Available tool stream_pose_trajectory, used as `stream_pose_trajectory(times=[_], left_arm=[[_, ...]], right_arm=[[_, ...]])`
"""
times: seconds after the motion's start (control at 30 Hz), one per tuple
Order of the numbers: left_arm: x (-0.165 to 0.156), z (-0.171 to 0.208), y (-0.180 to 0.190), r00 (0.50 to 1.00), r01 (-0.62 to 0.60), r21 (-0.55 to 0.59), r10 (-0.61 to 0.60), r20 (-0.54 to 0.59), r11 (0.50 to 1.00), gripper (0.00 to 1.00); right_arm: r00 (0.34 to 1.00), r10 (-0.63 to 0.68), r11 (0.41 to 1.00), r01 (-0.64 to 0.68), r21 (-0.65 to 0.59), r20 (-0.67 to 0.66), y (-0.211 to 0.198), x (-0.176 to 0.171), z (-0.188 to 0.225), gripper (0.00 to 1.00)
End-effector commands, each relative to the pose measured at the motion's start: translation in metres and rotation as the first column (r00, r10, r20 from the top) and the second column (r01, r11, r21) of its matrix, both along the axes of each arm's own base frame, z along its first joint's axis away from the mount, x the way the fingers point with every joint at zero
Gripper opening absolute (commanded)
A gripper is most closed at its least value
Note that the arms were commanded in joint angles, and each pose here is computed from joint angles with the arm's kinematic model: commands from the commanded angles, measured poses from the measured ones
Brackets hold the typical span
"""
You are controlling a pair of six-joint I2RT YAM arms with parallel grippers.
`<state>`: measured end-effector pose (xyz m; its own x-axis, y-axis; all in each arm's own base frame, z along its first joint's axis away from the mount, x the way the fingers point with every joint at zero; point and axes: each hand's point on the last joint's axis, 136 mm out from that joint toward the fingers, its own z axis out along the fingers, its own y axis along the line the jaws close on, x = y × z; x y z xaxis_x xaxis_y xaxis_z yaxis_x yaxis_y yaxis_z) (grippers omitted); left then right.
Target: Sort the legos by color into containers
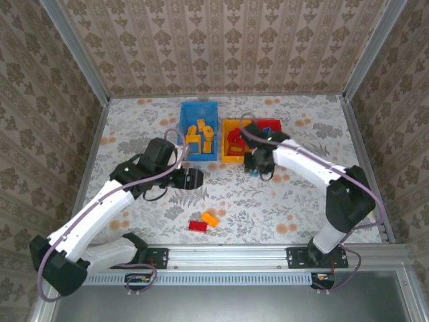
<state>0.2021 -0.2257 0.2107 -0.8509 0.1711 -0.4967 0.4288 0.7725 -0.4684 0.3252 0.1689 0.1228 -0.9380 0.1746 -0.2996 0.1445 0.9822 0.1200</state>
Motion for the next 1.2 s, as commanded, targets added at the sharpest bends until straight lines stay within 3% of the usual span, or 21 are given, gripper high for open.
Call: stream_pose_trajectory(times=[0.0, 0.17, 0.33, 0.53, 0.7, 0.87, 0.97, 1.0, 1.03, 1.17], left_arm=[[0.022, 0.035, -0.025, 0.991, 0.044, -0.032, -0.040, 0.130, 0.999, 0.71], [0.040, 0.052, -0.061, 0.975, 0.112, 0.006, -0.111, 0.192, 0.994, 0.72], [0.042, 0.044, -0.077, 0.966, 0.160, 0.073, -0.172, 0.194, 0.984, 0.72], [0.019, 0.000, -0.067, 0.957, 0.253, 0.204, -0.276, 0.093, 0.946, 0.74], [-0.017, -0.045, -0.042, 0.927, 0.352, 0.364, -0.375, -0.006, 0.863, 0.78], [-0.055, -0.082, -0.025, 0.877, 0.460, 0.480, -0.466, -0.115, 0.747, 0.85], [-0.071, -0.103, -0.015, 0.871, 0.476, 0.538, -0.455, -0.183, 0.695, 0.88], [-0.075, -0.109, -0.015, 0.872, 0.477, 0.545, -0.447, -0.198, 0.689, 0.91], [-0.078, -0.114, -0.015, 0.876, 0.473, 0.547, -0.435, -0.208, 0.691, 1.00], [-0.088, -0.129, -0.029, 0.882, 0.465, 0.554, -0.413, -0.225, 0.691, 1.00]], right_arm=[[0.999, -0.032, 0.996, 0.032, -0.080, 0.005, -0.039, 0.028, 0.003, 0.25], [0.996, -0.090, 0.991, 0.090, -0.096, 0.007, -0.056, 0.086, -0.003, 0.26], [0.987, -0.153, 0.979, 0.143, -0.145, -0.058, -0.066, 0.108, -0.021, 0.31], [0.983, -0.174, 0.981, 0.168, -0.094, -0.057, -0.062, 0.114, -0.025, 0.51], [0.990, -0.138, 0.990, 0.139, -0.038, 0.023, -0.054, 0.119, 0.008, 0.60], [0.991, -0.077, 0.997, 0.077, 0.004, 0.113, -0.041, 0.108, 0.051, 0.63], [0.984, -0.017, 1.000, 0.013, 0.023, 0.175, -0.029, 0.088, 0.072, 0.66], [0.982, 0.000, 0.999, -0.007, 0.034, 0.188, -0.025, 0.079, 0.077, 0.67], [0.982, 0.012, 0.999, -0.021, 0.045, 0.189, -0.023, 0.071, 0.077, 0.68], [0.984, 0.052, 0.993, -0.069, 0.098, 0.168, -0.016, 0.031, 0.071, 0.69]])
